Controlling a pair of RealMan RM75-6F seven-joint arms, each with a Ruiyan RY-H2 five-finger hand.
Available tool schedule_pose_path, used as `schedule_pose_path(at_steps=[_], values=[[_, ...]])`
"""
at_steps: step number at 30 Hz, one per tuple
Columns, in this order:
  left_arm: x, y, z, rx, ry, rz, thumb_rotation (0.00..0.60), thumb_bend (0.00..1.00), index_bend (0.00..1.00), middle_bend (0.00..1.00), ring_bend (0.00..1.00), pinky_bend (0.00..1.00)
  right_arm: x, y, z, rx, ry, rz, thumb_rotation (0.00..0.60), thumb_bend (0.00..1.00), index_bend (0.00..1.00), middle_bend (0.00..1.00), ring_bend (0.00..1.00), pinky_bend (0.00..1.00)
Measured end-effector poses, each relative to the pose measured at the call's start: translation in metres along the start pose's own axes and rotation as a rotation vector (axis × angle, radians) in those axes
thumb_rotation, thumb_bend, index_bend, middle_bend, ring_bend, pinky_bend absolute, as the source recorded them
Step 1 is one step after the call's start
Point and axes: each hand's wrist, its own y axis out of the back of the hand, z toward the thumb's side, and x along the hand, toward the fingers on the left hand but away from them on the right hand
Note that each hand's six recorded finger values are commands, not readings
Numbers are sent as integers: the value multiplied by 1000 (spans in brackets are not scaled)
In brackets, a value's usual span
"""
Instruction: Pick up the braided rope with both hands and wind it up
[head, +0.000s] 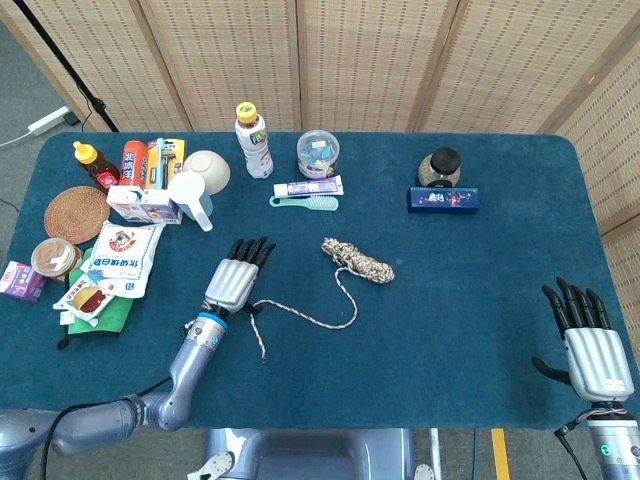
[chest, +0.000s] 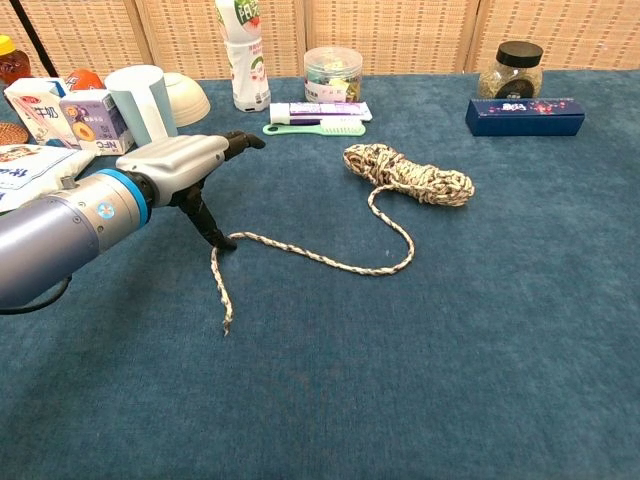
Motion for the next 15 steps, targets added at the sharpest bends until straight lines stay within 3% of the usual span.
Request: schedule_pose_path(at_steps=[6, 11, 15], values=[[12, 10, -15, 35, 26, 5, 600, 0, 0, 0, 0, 0, 0, 1, 0, -1, -1, 0, 600, 0, 0, 0, 0, 0], [10, 13, -9, 25, 13, 0, 600, 0, 1, 0, 0, 0, -1, 0, 1, -2, 0, 2, 600, 0, 0, 0, 0, 0], [6, 13, -4, 29, 7, -15, 600, 11, 114, 0, 0, 0, -1, -1, 2, -4, 3, 9, 600, 0, 0, 0, 0, 0]])
